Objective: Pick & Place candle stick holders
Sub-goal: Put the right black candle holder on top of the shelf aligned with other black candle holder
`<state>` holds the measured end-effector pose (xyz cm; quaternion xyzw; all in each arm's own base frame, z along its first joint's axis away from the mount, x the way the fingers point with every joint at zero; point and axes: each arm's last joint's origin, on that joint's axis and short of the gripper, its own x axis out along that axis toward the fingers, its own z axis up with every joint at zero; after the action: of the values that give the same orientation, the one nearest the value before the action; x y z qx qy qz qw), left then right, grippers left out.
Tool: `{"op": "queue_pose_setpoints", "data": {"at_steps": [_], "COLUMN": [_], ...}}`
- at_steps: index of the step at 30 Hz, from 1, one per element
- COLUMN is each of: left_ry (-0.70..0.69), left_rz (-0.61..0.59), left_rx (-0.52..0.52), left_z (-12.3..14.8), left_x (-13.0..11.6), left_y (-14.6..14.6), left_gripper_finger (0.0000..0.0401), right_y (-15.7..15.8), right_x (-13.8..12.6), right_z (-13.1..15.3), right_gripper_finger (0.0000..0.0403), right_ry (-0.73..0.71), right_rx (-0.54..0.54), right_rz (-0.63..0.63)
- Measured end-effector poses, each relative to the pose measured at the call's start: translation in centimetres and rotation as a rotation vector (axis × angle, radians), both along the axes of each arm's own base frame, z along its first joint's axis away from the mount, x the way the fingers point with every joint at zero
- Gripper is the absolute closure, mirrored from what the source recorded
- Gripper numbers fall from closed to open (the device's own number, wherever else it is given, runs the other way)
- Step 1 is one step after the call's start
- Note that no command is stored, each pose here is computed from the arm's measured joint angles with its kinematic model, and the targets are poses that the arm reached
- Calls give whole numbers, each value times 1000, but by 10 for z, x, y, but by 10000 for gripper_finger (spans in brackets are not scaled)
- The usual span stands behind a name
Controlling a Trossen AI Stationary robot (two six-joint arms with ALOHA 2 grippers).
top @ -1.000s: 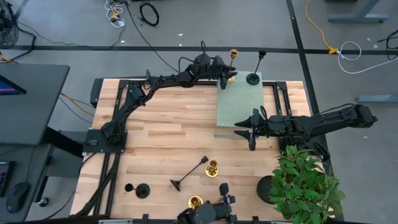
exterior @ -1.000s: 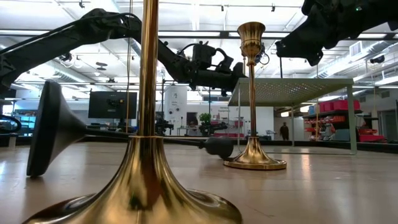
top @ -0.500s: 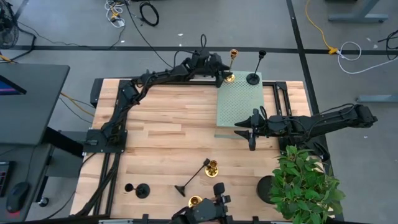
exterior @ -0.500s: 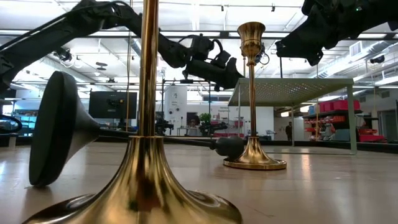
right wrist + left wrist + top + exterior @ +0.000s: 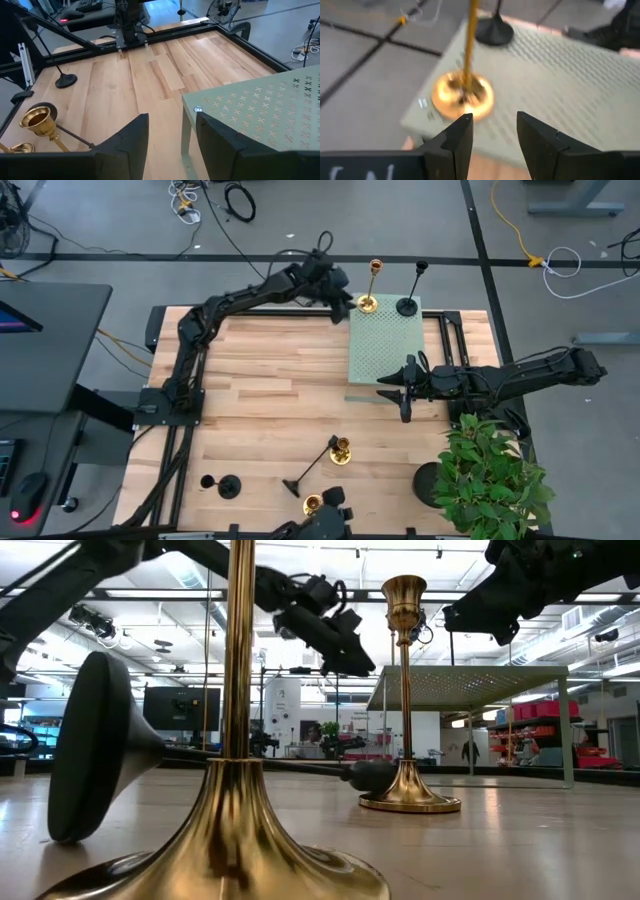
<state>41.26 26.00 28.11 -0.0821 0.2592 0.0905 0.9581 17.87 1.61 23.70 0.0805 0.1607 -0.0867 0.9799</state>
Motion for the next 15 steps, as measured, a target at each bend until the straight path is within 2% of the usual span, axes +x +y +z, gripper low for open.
{"op": "queue_pose_setpoints", "data": {"at_steps": [7,11,15], "left_ry": [166,172,217], "left_rz": [-135,-256,-307], "left_rx": [-73,-129,-139], "left_z": [13,13,5], "left_x": [-12,-13,-18], "left_y": [-40,-70,-106], "left_gripper_finger": [247,247,247], "right_y": [0,0,1], "right_x": [0,0,0], "right_z": [-1,-1,-1], "right_gripper_finger": [240,240,240], "right_ry": [9,10,11], "right_rx": [-4,-3,10], "right_rz": [1,2,28]}}
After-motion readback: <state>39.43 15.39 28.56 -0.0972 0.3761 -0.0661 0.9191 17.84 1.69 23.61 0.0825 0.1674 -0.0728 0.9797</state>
